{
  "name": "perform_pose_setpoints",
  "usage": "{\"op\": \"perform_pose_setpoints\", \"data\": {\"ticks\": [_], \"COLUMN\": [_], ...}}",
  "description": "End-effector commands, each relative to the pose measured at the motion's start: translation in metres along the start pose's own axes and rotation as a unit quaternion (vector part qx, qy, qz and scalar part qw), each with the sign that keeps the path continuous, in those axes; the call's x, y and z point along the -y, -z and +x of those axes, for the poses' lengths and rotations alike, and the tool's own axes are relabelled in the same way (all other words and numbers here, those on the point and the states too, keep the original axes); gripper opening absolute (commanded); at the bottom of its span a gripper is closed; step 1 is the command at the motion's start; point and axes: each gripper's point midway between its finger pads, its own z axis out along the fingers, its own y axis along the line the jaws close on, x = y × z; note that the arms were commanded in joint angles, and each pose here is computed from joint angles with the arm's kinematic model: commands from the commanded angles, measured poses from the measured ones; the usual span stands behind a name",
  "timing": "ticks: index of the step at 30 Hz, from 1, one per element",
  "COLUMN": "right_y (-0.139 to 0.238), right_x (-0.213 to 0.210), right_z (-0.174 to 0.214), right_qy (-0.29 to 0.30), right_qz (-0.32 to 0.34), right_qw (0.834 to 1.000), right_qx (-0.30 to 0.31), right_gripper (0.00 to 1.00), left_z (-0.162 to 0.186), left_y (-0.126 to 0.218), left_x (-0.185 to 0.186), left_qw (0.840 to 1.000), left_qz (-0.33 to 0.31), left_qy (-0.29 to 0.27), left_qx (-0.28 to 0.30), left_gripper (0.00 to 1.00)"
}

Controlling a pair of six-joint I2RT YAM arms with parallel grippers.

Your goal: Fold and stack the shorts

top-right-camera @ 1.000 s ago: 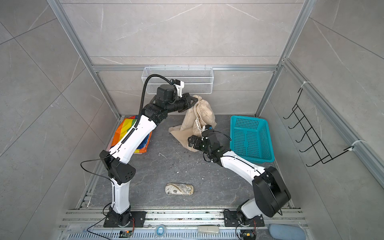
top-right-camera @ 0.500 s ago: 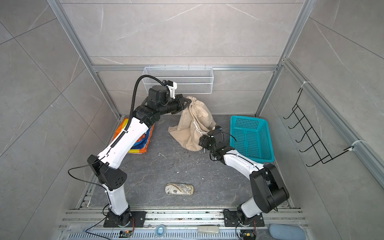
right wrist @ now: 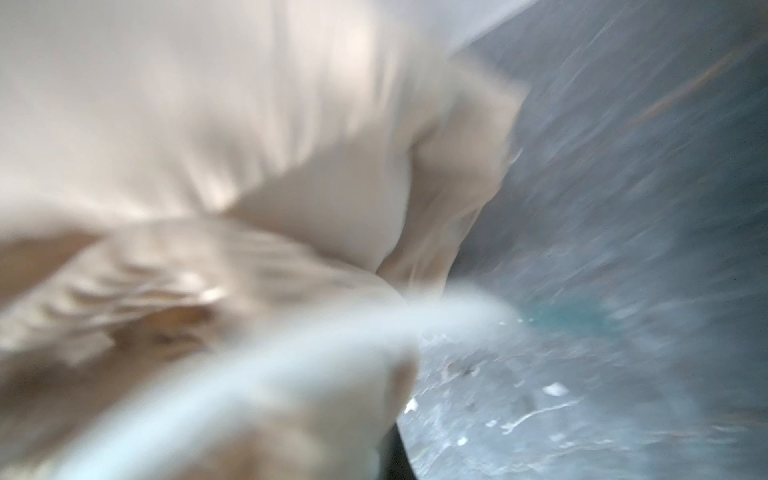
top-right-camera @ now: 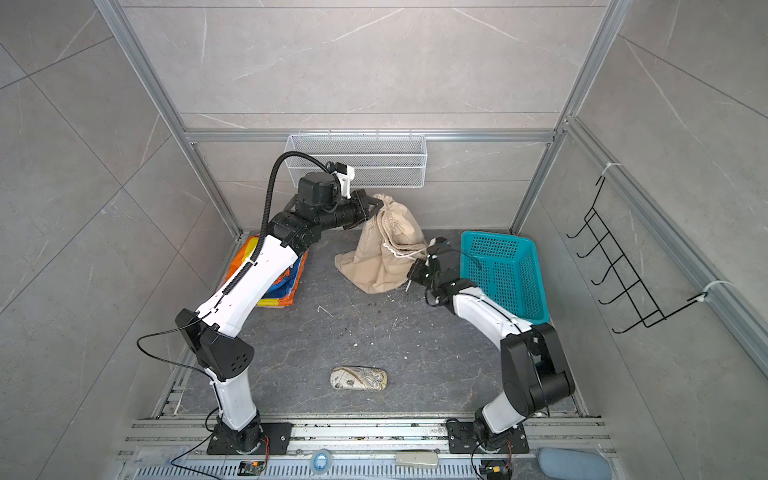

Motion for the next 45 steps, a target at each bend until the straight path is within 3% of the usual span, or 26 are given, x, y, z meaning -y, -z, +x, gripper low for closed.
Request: {"op": "perform_pose_setpoints", "data": {"ticks": [1,6,10,14,20,22,25,28,29,32,36,40,45], "right_y": [0.067,0.1,0.07,0.018,-0.076,-0.095,-0.112,-0.115,-0.115,-0.117,-0.095,-0.07,-0.037], "right_x": [-0.018,-0.08,-0.134,-0.188,-0.19,-0.19,-0.192,-0.194,-0.193,-0.186,-0.192,-0.195,-0.167], "right_z": [-0.096,-0.184,-0.198,-0.154,-0.028,0.018,0.076,0.112,0.118,0.135,0.126,0.113,0.078], "right_qy": [0.025,0.069,0.083,0.153,0.188,0.203,0.218,0.23,0.228,0.217,0.217,0.21,0.143], "right_qz": [0.011,-0.024,-0.091,-0.123,-0.116,-0.113,-0.113,-0.112,-0.112,-0.109,-0.117,-0.131,-0.133], "right_qw": [0.997,0.989,0.988,0.98,0.969,0.958,0.942,0.93,0.928,0.922,0.92,0.923,0.948], "right_qx": [0.079,0.132,0.096,0.039,-0.114,-0.167,-0.227,-0.265,-0.273,-0.302,-0.304,-0.296,-0.252], "right_gripper": [0.0,0.0,0.0,0.0,0.0,0.0,0.0,0.0,0.01,0.25,0.58,0.73,0.93], "left_z": [-0.027,-0.029,-0.033,0.012,0.121,0.14,0.142,0.124,0.118,0.099,0.089,0.089,0.108], "left_y": [0.032,0.049,0.09,0.128,0.143,0.157,0.176,0.186,0.187,0.183,0.164,0.147,0.1], "left_x": [0.053,0.047,-0.039,-0.144,-0.237,-0.263,-0.279,-0.27,-0.265,-0.248,-0.235,-0.226,-0.209], "left_qw": [0.995,0.988,0.976,0.957,0.942,0.93,0.919,0.922,0.924,0.929,0.927,0.921,0.914], "left_qz": [0.087,0.132,0.09,0.002,-0.106,-0.132,-0.156,-0.162,-0.16,-0.138,-0.103,-0.083,-0.066], "left_qy": [-0.002,0.06,0.158,0.245,0.304,0.328,0.342,0.325,0.32,0.315,0.344,0.364,0.391], "left_qx": [0.041,0.053,0.118,0.156,0.1,0.103,0.122,0.133,0.135,0.135,0.112,0.113,0.084], "left_gripper": [0.0,0.0,0.0,0.0,0.0,0.34,0.73,0.98,0.99,0.99,0.99,1.0,0.99]}}
